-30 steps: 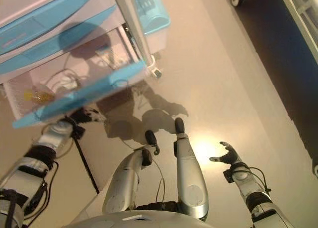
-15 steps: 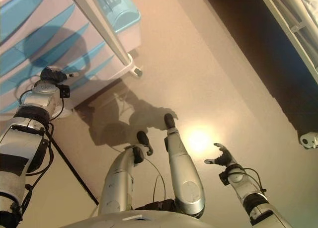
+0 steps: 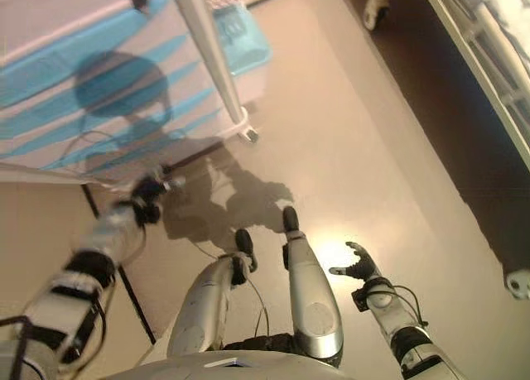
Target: Open the drawer and pick up the medicine
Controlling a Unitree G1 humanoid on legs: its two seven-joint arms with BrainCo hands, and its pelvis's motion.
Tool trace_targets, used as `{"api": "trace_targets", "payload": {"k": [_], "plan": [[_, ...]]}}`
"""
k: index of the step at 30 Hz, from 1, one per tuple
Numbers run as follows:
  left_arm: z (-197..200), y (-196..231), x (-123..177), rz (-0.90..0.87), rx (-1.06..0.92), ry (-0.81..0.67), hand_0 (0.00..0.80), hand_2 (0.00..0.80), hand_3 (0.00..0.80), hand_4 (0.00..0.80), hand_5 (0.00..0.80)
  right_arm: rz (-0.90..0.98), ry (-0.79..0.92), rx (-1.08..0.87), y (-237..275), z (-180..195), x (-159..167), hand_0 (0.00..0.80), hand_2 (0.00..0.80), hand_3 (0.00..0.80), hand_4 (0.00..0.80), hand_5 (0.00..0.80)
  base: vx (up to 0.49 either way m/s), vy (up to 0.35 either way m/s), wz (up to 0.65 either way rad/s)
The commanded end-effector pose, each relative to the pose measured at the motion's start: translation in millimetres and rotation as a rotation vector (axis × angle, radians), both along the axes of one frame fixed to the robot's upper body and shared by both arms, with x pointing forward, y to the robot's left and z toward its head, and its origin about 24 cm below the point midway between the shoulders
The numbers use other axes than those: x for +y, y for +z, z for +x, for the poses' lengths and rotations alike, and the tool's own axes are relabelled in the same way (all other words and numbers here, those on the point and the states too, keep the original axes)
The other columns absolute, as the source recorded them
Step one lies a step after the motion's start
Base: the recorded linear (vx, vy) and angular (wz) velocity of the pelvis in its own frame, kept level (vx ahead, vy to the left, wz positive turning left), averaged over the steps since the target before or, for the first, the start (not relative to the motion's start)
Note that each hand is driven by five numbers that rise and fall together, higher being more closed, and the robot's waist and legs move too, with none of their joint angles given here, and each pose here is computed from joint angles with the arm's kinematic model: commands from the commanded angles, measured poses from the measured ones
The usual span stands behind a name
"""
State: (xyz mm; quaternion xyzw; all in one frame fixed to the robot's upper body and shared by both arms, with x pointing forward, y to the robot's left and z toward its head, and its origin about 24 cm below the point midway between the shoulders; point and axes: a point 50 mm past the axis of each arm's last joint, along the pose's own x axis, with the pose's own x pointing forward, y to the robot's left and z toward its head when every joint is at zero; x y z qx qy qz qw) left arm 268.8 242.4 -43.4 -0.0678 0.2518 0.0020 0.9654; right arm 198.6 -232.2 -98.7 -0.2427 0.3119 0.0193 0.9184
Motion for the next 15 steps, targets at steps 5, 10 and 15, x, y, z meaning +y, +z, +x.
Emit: {"api": "trace_targets", "payload": {"k": [5, 10, 15], "plan": [[-89.7, -69.1, -7.9, -0.13, 0.221, 0.068, 0.0, 0.0, 0.0, 0.0, 0.0, 0.015, -0.035, 0.151, -21.9, -40.4, -9.9, 0.0, 0.0, 0.0, 0.0, 0.0, 0.11, -0.13, 0.4], [-139.3, -97.5, -10.1, -0.134, 0.406, 0.126, 0.0, 0.0, 0.0, 0.0, 0.0, 0.085, -0.089, 0.225, -35.0, -58.1, -2.8, 0.0, 0.0, 0.0, 0.0, 0.0, 0.086, -0.095, 0.42], [-166.8, -110.4, -13.7, -0.078, 0.516, 0.083, 0.0, 0.0, 0.0, 0.0, 0.0, 0.25, -0.182, 0.339, -50.1, -81.1, 5.0, 0.0, 0.0, 0.0, 0.0, 0.0, 0.009, -0.071, 0.25]]}}
